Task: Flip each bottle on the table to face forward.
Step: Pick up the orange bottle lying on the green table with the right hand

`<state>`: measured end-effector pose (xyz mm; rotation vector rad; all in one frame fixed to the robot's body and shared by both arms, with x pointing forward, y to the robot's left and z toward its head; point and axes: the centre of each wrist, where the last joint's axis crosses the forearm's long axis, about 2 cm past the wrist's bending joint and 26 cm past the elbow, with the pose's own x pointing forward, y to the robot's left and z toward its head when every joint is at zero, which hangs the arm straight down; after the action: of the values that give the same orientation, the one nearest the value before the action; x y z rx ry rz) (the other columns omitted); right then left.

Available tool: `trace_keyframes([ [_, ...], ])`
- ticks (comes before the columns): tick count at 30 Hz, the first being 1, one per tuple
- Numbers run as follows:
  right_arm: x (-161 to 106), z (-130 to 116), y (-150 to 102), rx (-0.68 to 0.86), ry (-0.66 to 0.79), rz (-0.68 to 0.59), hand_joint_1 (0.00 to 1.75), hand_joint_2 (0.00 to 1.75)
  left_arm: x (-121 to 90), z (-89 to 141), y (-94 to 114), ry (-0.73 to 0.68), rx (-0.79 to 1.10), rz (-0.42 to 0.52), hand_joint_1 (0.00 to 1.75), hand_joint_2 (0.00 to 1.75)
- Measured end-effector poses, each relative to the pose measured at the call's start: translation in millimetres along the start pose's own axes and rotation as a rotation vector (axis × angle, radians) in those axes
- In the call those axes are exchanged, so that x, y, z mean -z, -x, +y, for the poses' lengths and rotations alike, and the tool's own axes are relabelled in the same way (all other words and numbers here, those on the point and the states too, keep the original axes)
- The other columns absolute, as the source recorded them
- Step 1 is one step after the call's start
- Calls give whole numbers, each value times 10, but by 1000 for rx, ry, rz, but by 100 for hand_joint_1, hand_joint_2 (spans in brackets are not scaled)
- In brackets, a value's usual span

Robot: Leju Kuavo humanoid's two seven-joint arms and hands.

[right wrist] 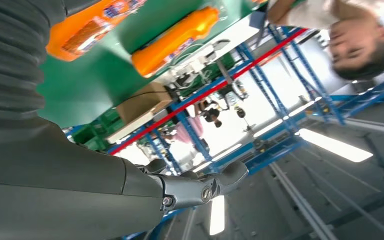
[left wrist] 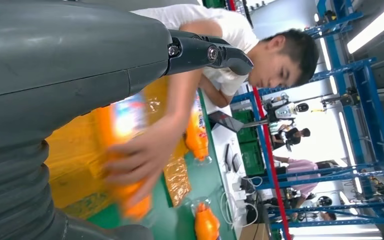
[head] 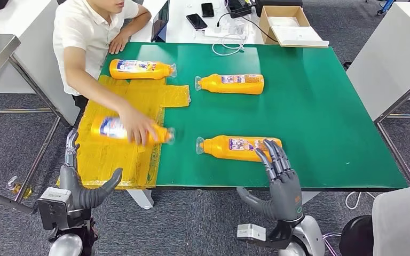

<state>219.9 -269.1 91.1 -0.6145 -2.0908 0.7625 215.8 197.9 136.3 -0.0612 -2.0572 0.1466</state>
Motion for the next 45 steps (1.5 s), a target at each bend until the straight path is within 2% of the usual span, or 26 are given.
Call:
trace_keyframes([
  [10,-74,-93,179,-81,-2,95,0,175,-76,-16,-13,23,54,-4,0,175],
  [17,-115,-208,701,-127,-21,238,0,175,-132,-137,-26,109,106,-29,0,175],
  [22,-45,-149,1049,-140,-77,353,0,175,-94,-258,-15,171,88,-38,0,175],
  [27,22,-71,1250,-144,-159,456,0,175,-32,-348,10,216,74,-35,0,175],
  [36,91,20,1345,-137,-220,522,0,175,17,-417,57,254,66,-22,0,175],
  [45,453,232,1250,-168,-312,534,0,175,160,-636,100,320,11,6,0,175],
])
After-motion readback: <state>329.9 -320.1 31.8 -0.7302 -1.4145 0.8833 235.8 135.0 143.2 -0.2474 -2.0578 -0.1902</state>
